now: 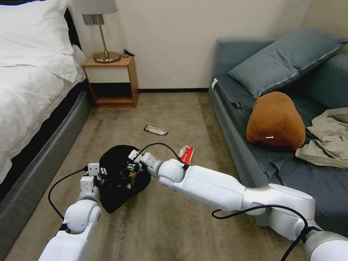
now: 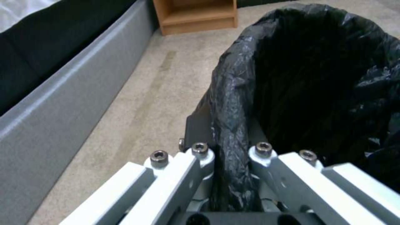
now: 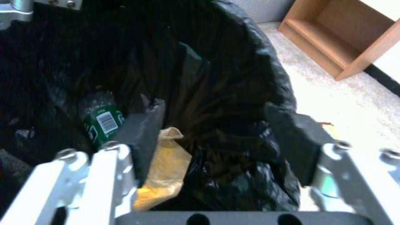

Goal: Pick up the trash bin, then pick up the garbage on the floor and place it into the trash bin.

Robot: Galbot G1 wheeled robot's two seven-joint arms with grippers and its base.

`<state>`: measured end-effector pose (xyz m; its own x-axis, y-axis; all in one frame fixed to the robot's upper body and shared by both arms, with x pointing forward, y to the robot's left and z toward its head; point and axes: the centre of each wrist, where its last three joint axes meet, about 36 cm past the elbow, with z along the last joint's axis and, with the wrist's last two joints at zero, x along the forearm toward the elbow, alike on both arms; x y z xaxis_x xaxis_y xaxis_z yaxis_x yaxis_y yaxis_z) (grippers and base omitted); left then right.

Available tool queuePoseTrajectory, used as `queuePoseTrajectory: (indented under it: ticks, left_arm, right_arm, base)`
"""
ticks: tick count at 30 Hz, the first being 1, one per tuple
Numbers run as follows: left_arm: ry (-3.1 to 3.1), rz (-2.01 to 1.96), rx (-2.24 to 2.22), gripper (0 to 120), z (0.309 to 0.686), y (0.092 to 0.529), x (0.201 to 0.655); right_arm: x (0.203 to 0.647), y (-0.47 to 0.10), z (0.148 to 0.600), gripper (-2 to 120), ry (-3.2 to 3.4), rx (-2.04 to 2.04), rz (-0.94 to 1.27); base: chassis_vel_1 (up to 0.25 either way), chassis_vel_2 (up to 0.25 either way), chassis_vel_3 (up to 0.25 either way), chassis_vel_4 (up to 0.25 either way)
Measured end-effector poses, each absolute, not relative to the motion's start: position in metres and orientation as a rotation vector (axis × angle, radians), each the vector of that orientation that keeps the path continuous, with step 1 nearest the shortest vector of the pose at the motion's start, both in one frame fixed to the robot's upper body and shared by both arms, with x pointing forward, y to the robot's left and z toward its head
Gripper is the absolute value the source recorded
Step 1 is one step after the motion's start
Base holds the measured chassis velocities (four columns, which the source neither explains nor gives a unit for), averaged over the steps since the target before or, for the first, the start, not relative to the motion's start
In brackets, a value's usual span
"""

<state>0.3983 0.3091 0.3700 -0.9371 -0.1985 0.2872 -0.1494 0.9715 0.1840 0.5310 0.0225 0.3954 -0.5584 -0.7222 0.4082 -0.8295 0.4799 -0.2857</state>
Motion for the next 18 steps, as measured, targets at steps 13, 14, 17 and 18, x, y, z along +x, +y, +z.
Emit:
queuePoseTrajectory:
  ticks: [13,14,17,18]
  left_arm:
    - [-2.845,-0.217,0.328,4,0.389,0.335,0.409]
    - [-2.845,-0.217,0.339,4,0.390,0.338,0.407]
    - [-2.844,-0.217,0.344,4,0.390,0.339,0.402]
    - [-2.845,-0.218,0.343,4,0.391,0.339,0.400]
  right_arm:
    - [0.555,-0.004,0.410,100,-2.746,1.065,0.404]
    - [0.556,-0.011,0.410,100,-2.759,1.029,0.381]
    - [0.554,-0.024,0.410,100,-2.769,0.963,0.342]
    - [0.552,-0.030,0.409,100,-2.771,0.926,0.317]
  base:
    - [0.000,0.000,0.000,0.000]
    - [0.000,0.000,0.000,0.000]
    - [0.000,0.000,0.000,0.000]
    - [0.000,0.000,0.000,0.000]
